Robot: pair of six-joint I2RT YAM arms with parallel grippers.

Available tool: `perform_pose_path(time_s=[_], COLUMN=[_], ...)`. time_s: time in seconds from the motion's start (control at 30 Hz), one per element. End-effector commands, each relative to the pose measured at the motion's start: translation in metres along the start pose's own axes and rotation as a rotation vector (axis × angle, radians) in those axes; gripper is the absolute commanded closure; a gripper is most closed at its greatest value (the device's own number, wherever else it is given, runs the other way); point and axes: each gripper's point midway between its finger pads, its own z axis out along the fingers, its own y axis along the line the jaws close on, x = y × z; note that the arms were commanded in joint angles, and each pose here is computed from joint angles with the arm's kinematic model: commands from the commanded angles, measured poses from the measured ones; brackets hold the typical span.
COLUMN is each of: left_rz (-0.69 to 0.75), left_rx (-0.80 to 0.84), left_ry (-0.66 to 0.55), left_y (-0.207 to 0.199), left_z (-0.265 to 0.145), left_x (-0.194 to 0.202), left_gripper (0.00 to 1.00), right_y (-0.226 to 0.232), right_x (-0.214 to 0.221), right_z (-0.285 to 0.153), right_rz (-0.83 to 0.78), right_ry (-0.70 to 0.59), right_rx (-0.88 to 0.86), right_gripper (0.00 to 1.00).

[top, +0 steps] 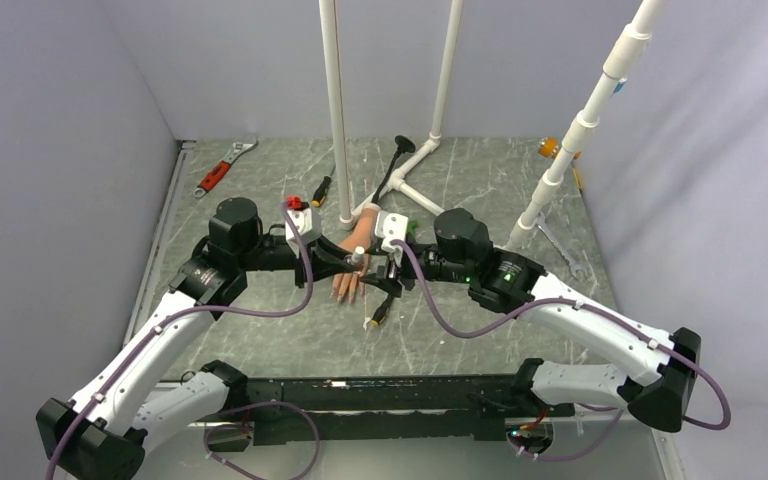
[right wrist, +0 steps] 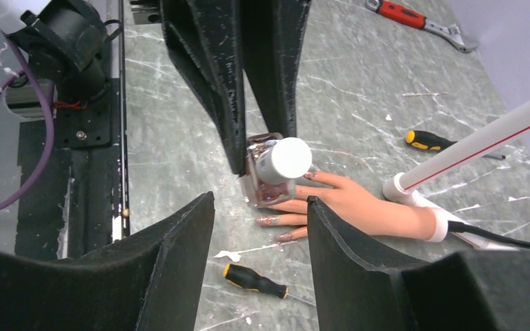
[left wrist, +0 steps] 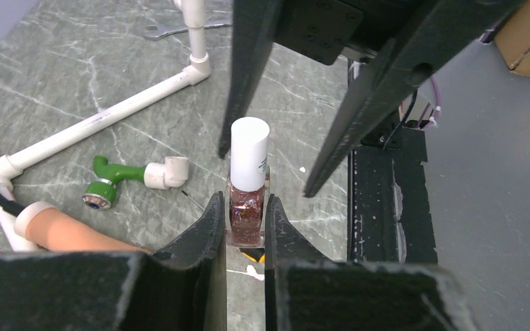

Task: Paint the nails
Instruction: Place the nail polish bottle at the center of the board.

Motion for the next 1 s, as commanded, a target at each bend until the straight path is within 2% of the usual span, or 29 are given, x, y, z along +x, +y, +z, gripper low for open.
perform_pose_path(time_s=[0.0, 0.5, 0.63, 0.77, 0.87, 0.97], left_rz=[0.080, 0.077, 0.073, 0.069, 0.068, 0.075], left_rx=[0.072, 0.110, 0.120, 0.116, 0.095, 0.067], left_ry=[-0.051, -0.048, -0.044, -0.038, -0.035, -0.040], left_y=[-0.012, -0.017, -0.018, -0.017, -0.014, -0.011], left_z=[-0.002, -0.001, -0.001, 0.000, 0.000, -0.001], left_x=[-0.024, -0.024, -0.022, -0.021, -0.021, -0.022], left_gripper=[1.00, 1.00, 1.00, 1.00, 1.00, 0.91], right_y=[-0.018, -0.010, -0.006, -0.003, 0.000, 0.002], right_x=[-0.030, -0.027, -0.025, -0.023, -0.023, -0.022], right_z=[0.000, 0.012, 0.014, 0.016, 0.016, 0.016], right_rz=[-0.062, -0.051, -0.046, -0.038, -0.033, -0.030], right_ry=[-0.059, -0.046, -0.037, -0.038, -0.042, -0.044], right_rx=[0.054, -0.022, -0.055, -0.074, -0.085, -0.095], right_gripper=[0.47, 0.68, 0.81, 0.99, 1.00, 1.00])
